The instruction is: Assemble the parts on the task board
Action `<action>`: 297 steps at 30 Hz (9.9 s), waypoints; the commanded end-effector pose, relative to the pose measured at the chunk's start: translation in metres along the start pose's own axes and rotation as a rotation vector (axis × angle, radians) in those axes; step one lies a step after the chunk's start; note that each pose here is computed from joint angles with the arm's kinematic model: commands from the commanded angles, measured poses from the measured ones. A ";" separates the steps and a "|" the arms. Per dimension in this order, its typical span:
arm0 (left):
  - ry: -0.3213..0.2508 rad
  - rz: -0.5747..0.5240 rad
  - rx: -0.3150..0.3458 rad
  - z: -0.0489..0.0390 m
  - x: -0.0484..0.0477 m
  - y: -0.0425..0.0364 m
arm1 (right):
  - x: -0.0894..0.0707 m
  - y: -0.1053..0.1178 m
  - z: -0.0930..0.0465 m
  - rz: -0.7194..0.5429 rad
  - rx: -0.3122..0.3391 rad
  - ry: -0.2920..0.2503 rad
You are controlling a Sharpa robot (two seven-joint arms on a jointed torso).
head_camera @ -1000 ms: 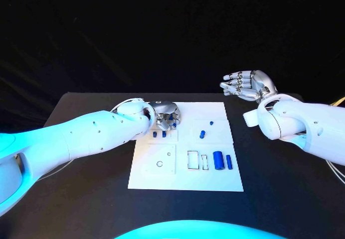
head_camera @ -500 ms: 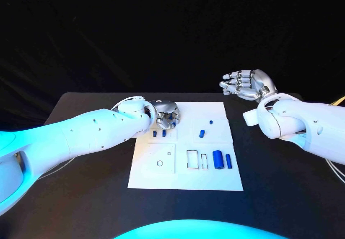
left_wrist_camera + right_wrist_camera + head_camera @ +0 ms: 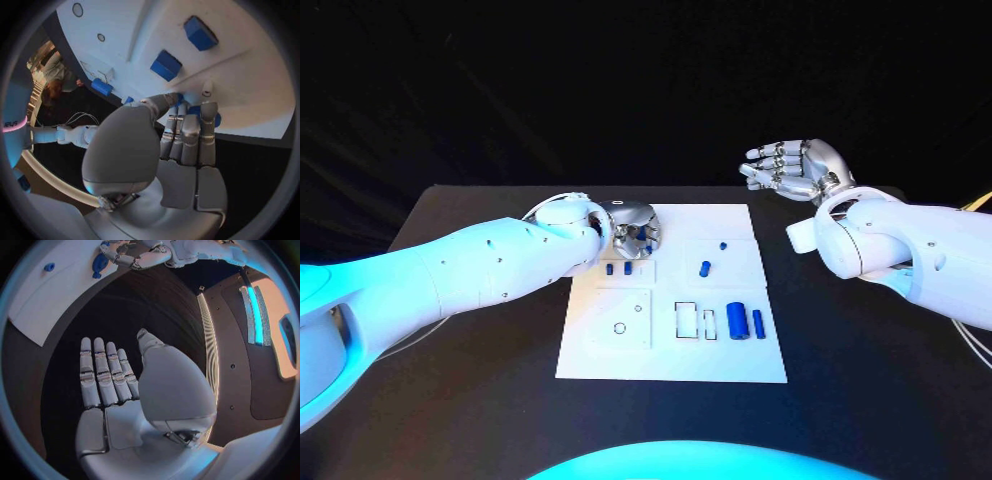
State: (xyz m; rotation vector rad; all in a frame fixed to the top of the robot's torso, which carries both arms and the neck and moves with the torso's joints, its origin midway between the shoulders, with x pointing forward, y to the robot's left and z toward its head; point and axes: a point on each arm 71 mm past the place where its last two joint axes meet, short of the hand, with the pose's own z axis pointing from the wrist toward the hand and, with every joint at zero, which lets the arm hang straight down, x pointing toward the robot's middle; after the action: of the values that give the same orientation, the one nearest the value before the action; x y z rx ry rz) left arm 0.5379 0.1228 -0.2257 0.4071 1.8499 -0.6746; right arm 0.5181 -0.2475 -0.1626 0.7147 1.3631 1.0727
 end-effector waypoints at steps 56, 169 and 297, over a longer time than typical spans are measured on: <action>-0.070 -0.091 -0.057 -0.0436 -0.0150 0.0392 | -0.001 0.000 -0.001 0.000 -0.005 0.002; -0.436 -1.049 -0.082 -0.1041 -0.0379 0.0980 | 0.046 -0.022 -0.011 -0.973 -0.098 0.433; -0.442 -1.289 0.051 -0.1035 -0.0392 0.0577 | 0.214 0.016 -0.095 -0.777 -0.393 0.531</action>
State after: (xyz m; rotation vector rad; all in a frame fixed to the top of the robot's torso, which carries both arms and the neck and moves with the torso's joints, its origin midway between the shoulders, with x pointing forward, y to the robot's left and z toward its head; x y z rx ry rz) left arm 0.5094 0.2366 -0.1776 -0.9510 1.4870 -1.4885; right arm 0.3989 -0.0651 -0.2463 -0.4082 1.5968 0.8645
